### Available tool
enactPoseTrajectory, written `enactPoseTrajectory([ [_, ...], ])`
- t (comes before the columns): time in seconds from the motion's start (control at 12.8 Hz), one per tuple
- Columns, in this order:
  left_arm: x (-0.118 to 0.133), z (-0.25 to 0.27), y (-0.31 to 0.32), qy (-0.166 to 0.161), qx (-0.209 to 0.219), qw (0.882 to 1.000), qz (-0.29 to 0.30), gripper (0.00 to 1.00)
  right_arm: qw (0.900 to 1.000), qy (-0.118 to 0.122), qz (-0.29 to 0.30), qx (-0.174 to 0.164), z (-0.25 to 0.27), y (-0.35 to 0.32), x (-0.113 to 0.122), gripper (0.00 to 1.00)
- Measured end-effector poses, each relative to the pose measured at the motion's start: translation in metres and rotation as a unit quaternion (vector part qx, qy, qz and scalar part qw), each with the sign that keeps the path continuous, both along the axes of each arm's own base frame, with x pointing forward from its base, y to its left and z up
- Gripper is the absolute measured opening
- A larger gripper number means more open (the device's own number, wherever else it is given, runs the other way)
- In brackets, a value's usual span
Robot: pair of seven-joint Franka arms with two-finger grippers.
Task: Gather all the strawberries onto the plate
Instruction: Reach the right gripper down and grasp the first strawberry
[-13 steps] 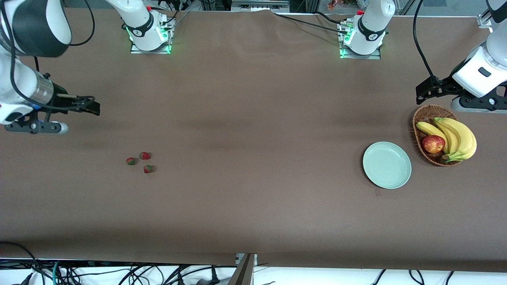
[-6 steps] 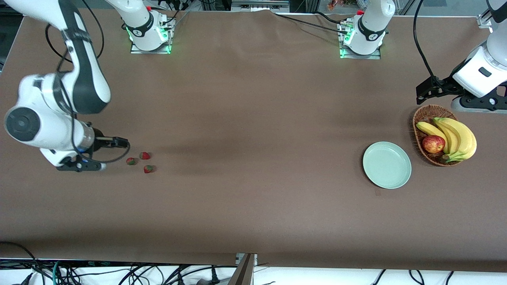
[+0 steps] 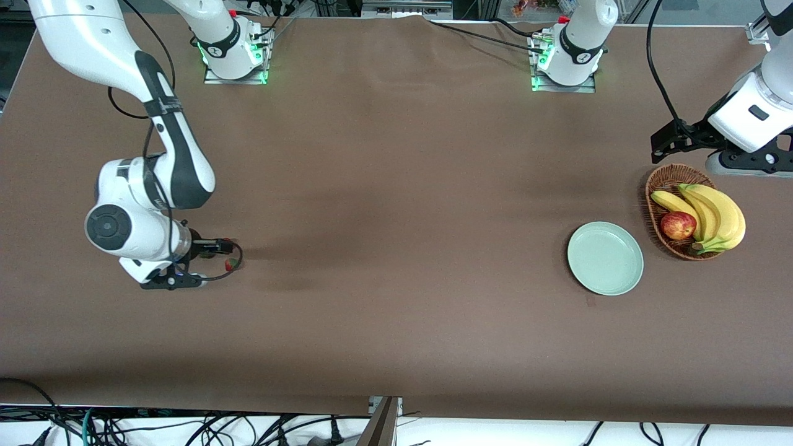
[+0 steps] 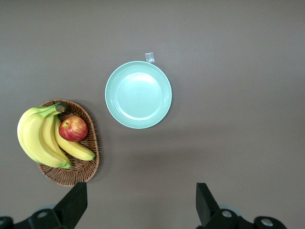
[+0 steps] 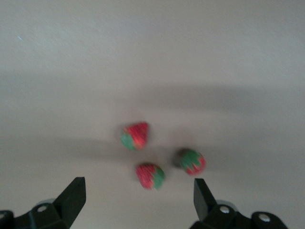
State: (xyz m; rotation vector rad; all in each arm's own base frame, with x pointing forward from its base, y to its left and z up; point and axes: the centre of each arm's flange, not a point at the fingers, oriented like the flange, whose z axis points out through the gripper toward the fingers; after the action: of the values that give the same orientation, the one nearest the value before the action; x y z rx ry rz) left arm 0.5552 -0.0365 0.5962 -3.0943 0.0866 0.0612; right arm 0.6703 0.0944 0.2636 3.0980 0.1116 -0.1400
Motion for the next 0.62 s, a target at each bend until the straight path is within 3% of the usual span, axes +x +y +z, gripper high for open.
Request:
enactPoseTrajectory([
  [0.23,0.0,0.0,0.0,0.0,0.0,1.0,0.0,1.0,1.0,-0.028,0.005,0.007,-0.036,0.01,0.007,1.0],
  [0.62,0.0,0.0,0.0,0.0,0.0,1.0,0.0,1.0,1.0,-0.026,0.003,0.007,-0.069,0.007,0.007,1.0],
])
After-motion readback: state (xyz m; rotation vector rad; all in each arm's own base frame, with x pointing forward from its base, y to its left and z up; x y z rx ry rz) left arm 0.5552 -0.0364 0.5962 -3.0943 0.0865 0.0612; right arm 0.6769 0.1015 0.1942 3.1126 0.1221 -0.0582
